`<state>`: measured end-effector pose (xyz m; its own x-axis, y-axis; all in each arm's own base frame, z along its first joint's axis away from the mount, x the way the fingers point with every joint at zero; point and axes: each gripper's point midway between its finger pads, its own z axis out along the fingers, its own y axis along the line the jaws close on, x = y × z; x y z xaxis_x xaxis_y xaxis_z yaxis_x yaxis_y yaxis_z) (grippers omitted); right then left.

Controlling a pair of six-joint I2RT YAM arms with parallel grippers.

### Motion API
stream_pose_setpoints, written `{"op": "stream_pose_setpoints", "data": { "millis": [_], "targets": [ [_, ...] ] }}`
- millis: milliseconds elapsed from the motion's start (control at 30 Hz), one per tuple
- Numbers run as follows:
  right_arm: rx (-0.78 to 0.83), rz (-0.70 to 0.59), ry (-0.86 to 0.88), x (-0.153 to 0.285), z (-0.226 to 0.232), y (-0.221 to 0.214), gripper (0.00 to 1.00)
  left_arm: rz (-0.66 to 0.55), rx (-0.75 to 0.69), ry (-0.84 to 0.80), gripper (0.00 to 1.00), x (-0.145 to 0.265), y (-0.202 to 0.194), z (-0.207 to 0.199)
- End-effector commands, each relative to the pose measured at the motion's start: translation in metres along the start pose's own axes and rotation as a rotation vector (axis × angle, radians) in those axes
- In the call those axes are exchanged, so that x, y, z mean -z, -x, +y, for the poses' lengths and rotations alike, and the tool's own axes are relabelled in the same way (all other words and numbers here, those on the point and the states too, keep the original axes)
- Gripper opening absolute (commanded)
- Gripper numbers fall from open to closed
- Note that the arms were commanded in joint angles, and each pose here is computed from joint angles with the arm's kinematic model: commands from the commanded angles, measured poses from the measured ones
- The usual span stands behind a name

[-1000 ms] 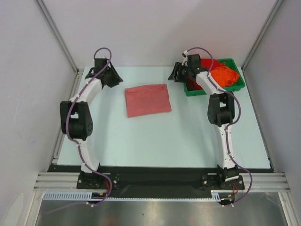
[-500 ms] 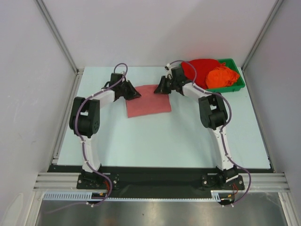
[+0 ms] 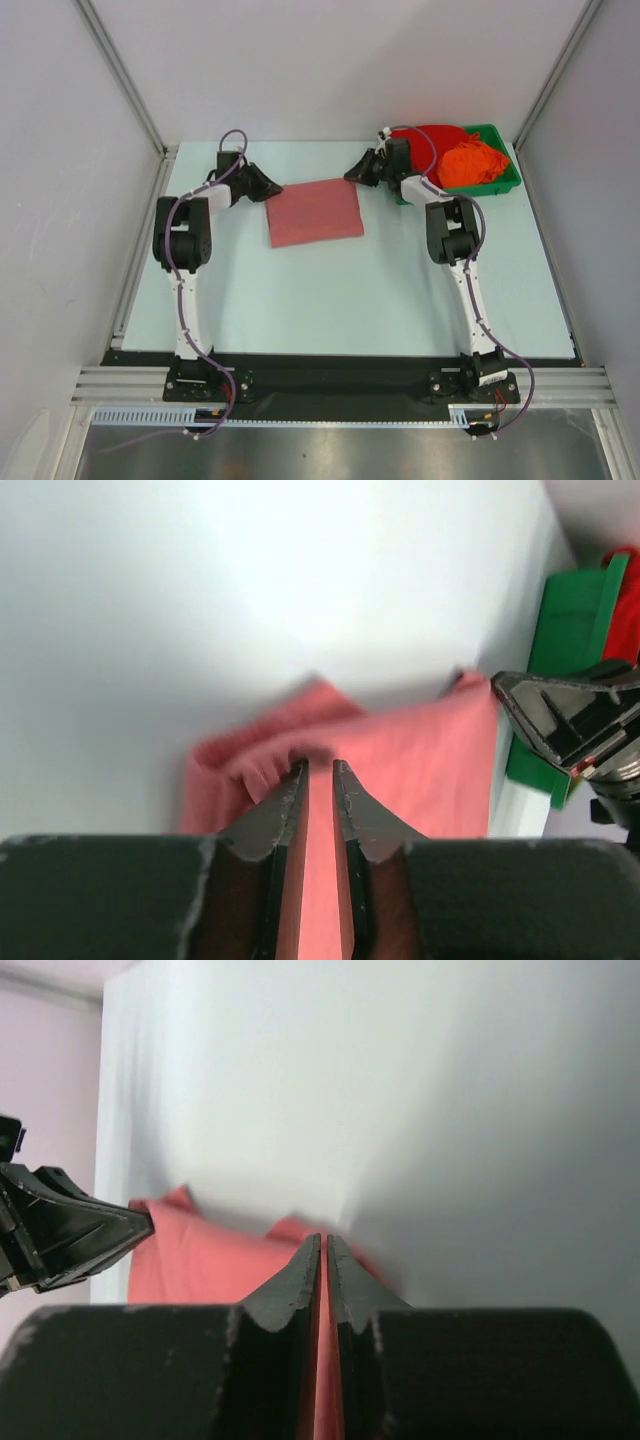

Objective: Fold and stack the t-shirts
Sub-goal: Fold the tshirt

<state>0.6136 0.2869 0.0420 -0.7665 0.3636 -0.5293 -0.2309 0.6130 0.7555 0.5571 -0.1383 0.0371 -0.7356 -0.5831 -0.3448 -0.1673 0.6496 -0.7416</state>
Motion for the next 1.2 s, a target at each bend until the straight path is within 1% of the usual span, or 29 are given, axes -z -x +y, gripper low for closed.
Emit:
{"op": "stream_pose_setpoints", "data": {
  "millis": [0, 33, 67, 133, 200, 233, 267, 300, 333, 367, 400, 433, 467, 500, 533, 567, 600, 633, 667, 700, 733, 800, 833, 867, 900, 933, 1033, 1100, 1167],
  "targets": [
    [0.004, -0.094, -0.034, -0.009, -0.005, 0.032, 0.11, -0.039, 0.031, -0.021, 0.20, -0.014, 0.028, 0.011],
    [0.006, -0.093, -0.037, -0.012, -0.006, 0.033, 0.11, -0.037, 0.043, -0.026, 0.21, -0.017, 0.032, 0.013],
    [0.001, -0.085, -0.044, -0.015, -0.009, 0.035, 0.11, -0.042, 0.034, -0.039, 0.21, -0.018, 0.041, 0.006],
    [0.005, -0.082, -0.063, -0.015, -0.013, 0.037, 0.11, -0.029, 0.017, -0.020, 0.21, -0.023, 0.045, 0.014],
    [0.021, -0.092, -0.058, -0.009, -0.006, 0.046, 0.11, -0.041, -0.007, -0.014, 0.22, -0.015, 0.057, 0.005],
    [0.029, -0.088, -0.067, -0.006, -0.003, 0.048, 0.11, -0.076, -0.036, -0.016, 0.25, -0.004, 0.068, -0.009],
    [0.059, -0.088, -0.070, -0.002, 0.001, 0.051, 0.11, -0.092, -0.047, -0.005, 0.28, 0.003, 0.071, -0.011],
    [0.082, -0.098, -0.064, 0.007, 0.015, 0.061, 0.12, -0.102, -0.060, 0.007, 0.33, 0.011, 0.072, -0.015],
    [0.092, -0.085, -0.078, 0.012, 0.019, 0.060, 0.13, -0.125, -0.099, 0.012, 0.41, 0.020, 0.077, -0.021],
    [0.120, -0.084, -0.090, 0.017, 0.023, 0.062, 0.13, -0.165, -0.125, 0.025, 0.45, 0.039, 0.083, -0.031],
    [0.139, -0.100, -0.097, 0.031, 0.038, 0.070, 0.13, -0.182, -0.156, 0.029, 0.48, 0.051, 0.085, -0.038],
    [0.149, -0.095, -0.104, 0.036, 0.044, 0.070, 0.15, -0.192, -0.169, 0.040, 0.53, 0.060, 0.084, -0.040],
    [0.167, -0.092, -0.103, 0.041, 0.055, 0.070, 0.15, -0.219, -0.187, 0.054, 0.54, 0.079, 0.085, -0.047],
    [0.207, -0.096, -0.124, 0.046, 0.060, 0.073, 0.16, -0.216, -0.195, 0.076, 0.57, 0.089, 0.081, -0.047],
    [0.223, -0.091, -0.145, 0.061, 0.076, 0.078, 0.18, -0.215, -0.226, 0.091, 0.60, 0.097, 0.078, -0.046],
    [0.247, -0.088, -0.166, 0.068, 0.082, 0.079, 0.19, -0.203, -0.228, 0.120, 0.64, 0.104, 0.068, -0.038],
    [0.276, -0.093, -0.198, 0.074, 0.087, 0.081, 0.21, -0.232, -0.251, 0.126, 0.67, 0.122, 0.069, -0.046],
    [0.283, -0.083, -0.213, 0.090, 0.101, 0.082, 0.26, -0.196, -0.266, 0.151, 0.71, 0.125, 0.053, -0.033],
    [0.289, -0.074, -0.229, 0.097, 0.106, 0.080, 0.27, -0.199, -0.285, 0.153, 0.72, 0.135, 0.050, -0.036],
    [0.298, -0.071, -0.256, 0.107, 0.109, 0.080, 0.29, -0.175, -0.288, 0.169, 0.73, 0.138, 0.043, -0.031],
    [0.291, -0.042, -0.279, 0.116, 0.110, 0.073, 0.33, -0.135, -0.282, 0.183, 0.74, 0.139, 0.030, -0.023],
    [0.298, -0.021, -0.282, 0.139, 0.126, 0.062, 0.35, -0.102, -0.287, 0.205, 0.75, 0.143, 0.020, -0.015],
    [0.304, -0.013, -0.283, 0.146, 0.128, 0.056, 0.36, -0.081, -0.305, 0.204, 0.78, 0.144, 0.013, -0.012],
    [0.308, -0.010, -0.282, 0.167, 0.137, 0.045, 0.37, -0.048, -0.306, 0.215, 0.79, 0.144, 0.006, -0.006],
    [0.306, 0.000, -0.280, 0.175, 0.137, 0.035, 0.38, -0.019, -0.313, 0.222, 0.79, 0.143, 0.001, -0.002],
    [0.314, -0.027, -0.261, 0.185, 0.146, 0.034, 0.41, 0.030, -0.330, 0.220, 0.83, 0.138, -0.006, 0.004],
    [0.311, -0.022, -0.238, 0.220, 0.155, 0.007, 0.41, 0.115, -0.329, 0.202, 0.84, 0.130, -0.021, 0.012],
    [0.302, -0.002, -0.226, 0.241, 0.156, -0.017, 0.41, 0.128, -0.316, 0.194, 0.85, 0.124, -0.024, 0.015],
    [0.308, 0.006, -0.205, 0.251, 0.162, -0.034, 0.41, 0.143, -0.307, 0.161, 0.92, 0.117, -0.024, 0.011]
  ]
}}
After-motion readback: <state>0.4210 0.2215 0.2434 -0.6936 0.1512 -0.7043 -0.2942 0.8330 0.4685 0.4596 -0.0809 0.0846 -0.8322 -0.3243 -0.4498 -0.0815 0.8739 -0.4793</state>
